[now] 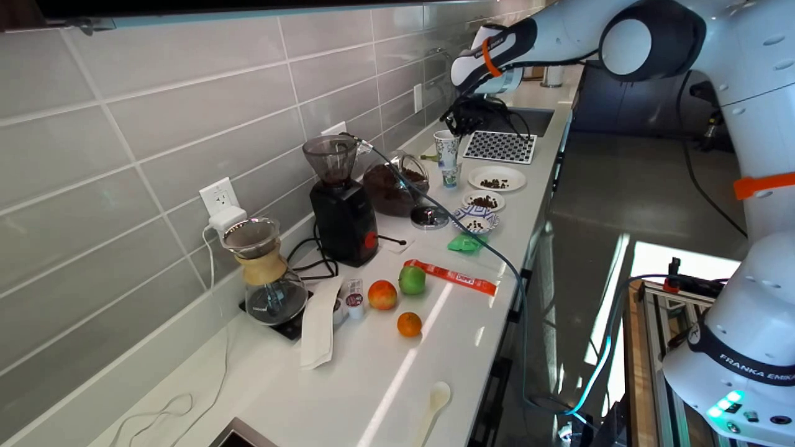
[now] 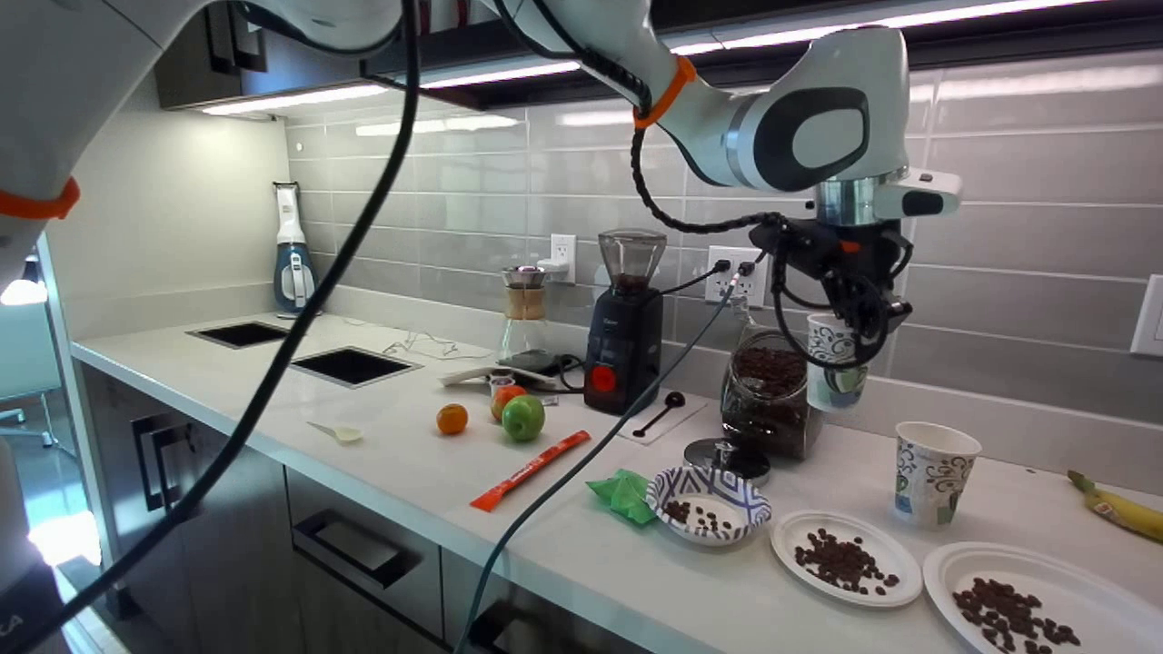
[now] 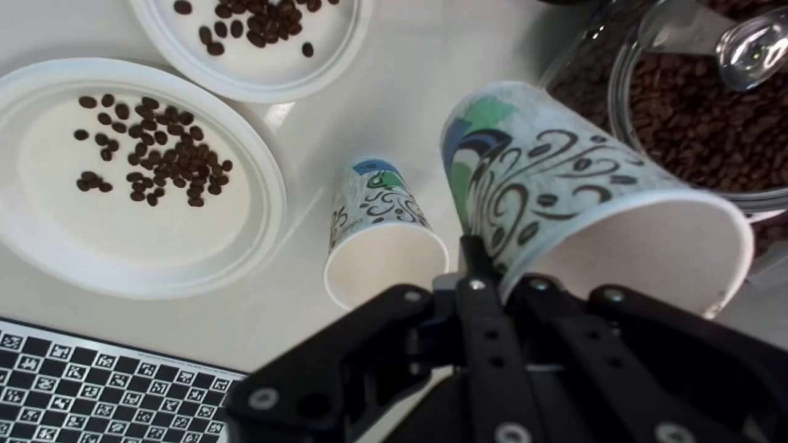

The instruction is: Pour the contents from the left cup into the right cup

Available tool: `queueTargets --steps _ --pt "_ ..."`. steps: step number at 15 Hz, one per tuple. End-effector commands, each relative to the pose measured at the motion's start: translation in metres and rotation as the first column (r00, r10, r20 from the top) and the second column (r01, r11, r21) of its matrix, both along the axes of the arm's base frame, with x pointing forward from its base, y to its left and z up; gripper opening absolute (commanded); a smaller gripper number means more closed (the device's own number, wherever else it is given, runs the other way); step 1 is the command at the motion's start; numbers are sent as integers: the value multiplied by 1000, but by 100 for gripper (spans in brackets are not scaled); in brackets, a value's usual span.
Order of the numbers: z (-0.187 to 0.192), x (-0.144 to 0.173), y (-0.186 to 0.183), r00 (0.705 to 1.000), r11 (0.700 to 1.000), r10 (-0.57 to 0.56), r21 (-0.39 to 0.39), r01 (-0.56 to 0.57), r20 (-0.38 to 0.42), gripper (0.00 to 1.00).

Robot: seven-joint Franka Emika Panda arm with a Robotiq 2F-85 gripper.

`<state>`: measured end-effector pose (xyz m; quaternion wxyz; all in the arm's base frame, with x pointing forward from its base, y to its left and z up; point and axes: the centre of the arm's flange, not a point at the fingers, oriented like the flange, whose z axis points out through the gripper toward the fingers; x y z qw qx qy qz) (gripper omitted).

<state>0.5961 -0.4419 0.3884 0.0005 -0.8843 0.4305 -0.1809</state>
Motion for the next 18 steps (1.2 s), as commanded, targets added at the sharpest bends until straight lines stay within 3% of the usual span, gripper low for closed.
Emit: queueTargets --steps 1,4,7,11,15,17,18 --pt "40 -40 14 998 996 64 -67 -65 -12 1" --pt "62 -54 17 994 959 110 -262 -109 -11 1" --pt "61 -61 22 990 890 140 -437 -128 -5 1" --pt "39 -63 23 976 747 218 -648 -150 26 1" --pt "21 -66 16 956 593 283 -798 -114 74 1" --pt "12 -68 8 963 568 264 -815 -111 53 1" --pt "35 -71 -2 955 591 290 -796 -132 57 4"
